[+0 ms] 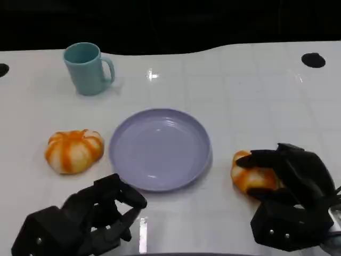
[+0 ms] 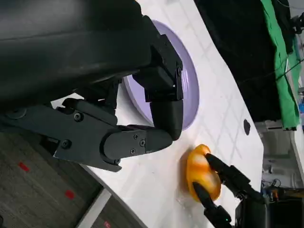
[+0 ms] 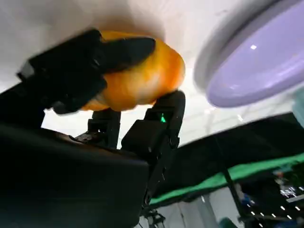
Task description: Grasp the bread from the table and place it into the plate.
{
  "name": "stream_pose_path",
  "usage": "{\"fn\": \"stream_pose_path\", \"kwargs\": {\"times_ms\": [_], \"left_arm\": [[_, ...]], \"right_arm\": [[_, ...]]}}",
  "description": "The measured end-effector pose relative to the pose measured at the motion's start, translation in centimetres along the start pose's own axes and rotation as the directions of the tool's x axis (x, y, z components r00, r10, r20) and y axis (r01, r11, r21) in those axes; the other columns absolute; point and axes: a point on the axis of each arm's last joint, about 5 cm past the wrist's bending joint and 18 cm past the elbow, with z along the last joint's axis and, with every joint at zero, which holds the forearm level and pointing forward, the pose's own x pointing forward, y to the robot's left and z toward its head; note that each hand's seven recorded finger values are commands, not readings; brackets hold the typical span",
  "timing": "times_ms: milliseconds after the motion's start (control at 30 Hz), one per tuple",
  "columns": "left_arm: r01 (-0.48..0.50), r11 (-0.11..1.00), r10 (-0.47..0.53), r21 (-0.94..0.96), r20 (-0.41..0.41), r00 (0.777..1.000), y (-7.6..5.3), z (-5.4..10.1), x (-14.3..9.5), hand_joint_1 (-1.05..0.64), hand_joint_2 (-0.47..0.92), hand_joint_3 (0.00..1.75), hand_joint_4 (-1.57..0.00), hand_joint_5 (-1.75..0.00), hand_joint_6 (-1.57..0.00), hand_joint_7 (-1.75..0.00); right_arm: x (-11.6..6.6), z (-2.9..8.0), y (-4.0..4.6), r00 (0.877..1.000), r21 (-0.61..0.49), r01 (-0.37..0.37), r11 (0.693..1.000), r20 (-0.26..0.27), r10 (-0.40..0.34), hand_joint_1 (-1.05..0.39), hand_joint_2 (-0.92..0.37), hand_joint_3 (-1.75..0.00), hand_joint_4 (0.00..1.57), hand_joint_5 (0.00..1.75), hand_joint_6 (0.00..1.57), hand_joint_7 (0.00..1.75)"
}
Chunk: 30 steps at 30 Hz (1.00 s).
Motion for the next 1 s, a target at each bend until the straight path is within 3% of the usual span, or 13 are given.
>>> {"fn": "stream_pose_path", "kwargs": {"times_ms": [33,133,500,667,867,1000], "left_arm": [[0.0,1.0,0.0,-0.001,0.001,1.0,0.0,0.0,0.0,-0.36,0.92,0.46,-0.63,-1.75,-0.58,-1.35],[0.0,1.0,0.0,-0.001,-0.001,1.0,0.0,0.0,0.1,-0.36,0.92,0.47,-0.63,-1.75,-0.58,-1.35],[0.003,1.0,-0.003,-0.001,-0.01,1.0,0.1,-0.2,0.5,-0.35,0.92,0.47,-0.64,-1.75,-0.58,-1.35],[0.002,1.0,-0.001,0.012,-0.02,1.0,0.0,-0.4,0.6,-0.36,0.92,0.48,-0.63,-1.75,-0.58,-1.35],[0.003,1.0,-0.003,0.014,-0.016,1.0,0.0,-0.4,0.6,-0.36,0.92,0.48,-0.64,-1.75,-0.58,-1.35],[0.008,1.0,-0.008,0.014,-0.016,1.0,-0.1,-0.4,0.6,-0.37,0.92,0.48,-0.64,-1.75,-0.58,-1.36]], "right_arm": [[0.1,0.0,-0.01,1.0,0.003,0.011,1.0,0.013,-0.011,-0.03,-0.28,-1.33,0.94,1.75,0.85,1.49],[0.3,-0.1,0.07,0.998,0.019,0.041,0.999,0.047,-0.042,-0.02,-0.27,-1.35,0.96,1.75,0.81,1.58],[1.6,0.6,-0.48,0.986,0.082,0.116,0.99,0.108,-0.124,-0.03,-0.26,-1.42,0.99,1.75,0.81,1.52],[2.1,1.1,-0.99,0.975,0.128,0.138,0.982,0.154,-0.157,-0.03,-0.23,-1.49,0.99,1.75,0.76,1.67],[2.6,1.4,-1.33,0.972,0.154,0.125,0.98,0.178,-0.152,-0.04,-0.23,-1.49,0.97,1.75,0.77,1.65],[3.3,2.4,-1.29,0.964,0.188,0.098,0.977,0.224,-0.14,-0.04,-0.2,-1.53,0.98,1.75,0.81,1.61]]}}
